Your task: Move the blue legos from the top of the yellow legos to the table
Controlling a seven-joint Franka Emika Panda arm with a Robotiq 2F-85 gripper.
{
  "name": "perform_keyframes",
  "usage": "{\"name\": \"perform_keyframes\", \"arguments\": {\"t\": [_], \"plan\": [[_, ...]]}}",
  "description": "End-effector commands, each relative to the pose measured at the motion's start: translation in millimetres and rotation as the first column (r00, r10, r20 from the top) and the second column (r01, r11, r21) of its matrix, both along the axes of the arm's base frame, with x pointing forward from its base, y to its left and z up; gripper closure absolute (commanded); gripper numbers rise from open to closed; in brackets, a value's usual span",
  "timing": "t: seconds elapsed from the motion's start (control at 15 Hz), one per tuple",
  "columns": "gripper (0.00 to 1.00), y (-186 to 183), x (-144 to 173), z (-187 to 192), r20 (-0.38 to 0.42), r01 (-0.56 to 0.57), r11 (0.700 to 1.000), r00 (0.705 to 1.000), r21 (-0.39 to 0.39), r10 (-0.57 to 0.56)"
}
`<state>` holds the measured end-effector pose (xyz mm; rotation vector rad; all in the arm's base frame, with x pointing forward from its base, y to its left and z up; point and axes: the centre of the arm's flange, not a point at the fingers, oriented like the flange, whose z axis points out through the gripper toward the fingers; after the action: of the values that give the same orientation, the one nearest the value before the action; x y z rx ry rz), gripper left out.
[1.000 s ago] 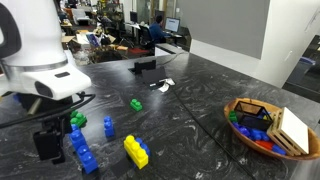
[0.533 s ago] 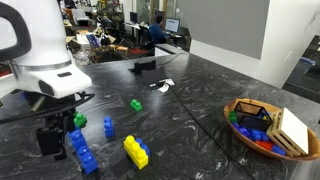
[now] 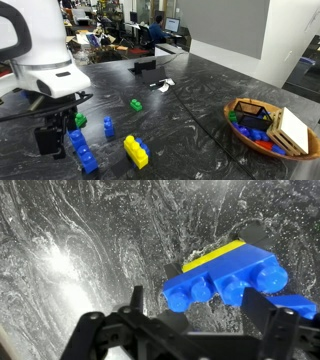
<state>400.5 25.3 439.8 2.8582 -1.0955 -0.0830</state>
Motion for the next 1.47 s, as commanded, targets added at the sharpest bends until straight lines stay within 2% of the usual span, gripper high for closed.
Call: {"name": "perform_keyframes", "arguments": {"t": [0.0,0.27,0.4,0.6,0.73,0.8,0.87,1.0,1.4], "plan": [[0.0,5.7,12.4,4.3,-0.014,0.123,0.992,0.992,0.029,-0.123],[0.0,21.6,26.7,-0.4,-0.059,0.317,0.945,0.948,0.085,-0.313],[0.0,31.2,34.2,-8.7,-0.078,0.4,0.907,0.916,0.132,-0.393],[0.0,38.4,36.6,-19.5,-0.07,0.548,0.827,0.836,0.127,-0.544],[0.0,38.1,39.8,-25.4,-0.026,0.621,0.778,0.783,0.095,-0.622],[0.0,37.5,42.5,-26.5,0.008,0.628,0.774,0.776,0.081,-0.631],[0.0,33.2,39.0,-22.6,-0.038,0.591,0.801,0.806,0.097,-0.59],[0.0,33.7,41.4,-24.3,-0.016,0.613,0.785,0.789,0.089,-0.615],[0.0,33.0,41.8,-26.3,-0.009,0.628,0.774,0.777,0.086,-0.629]]}}
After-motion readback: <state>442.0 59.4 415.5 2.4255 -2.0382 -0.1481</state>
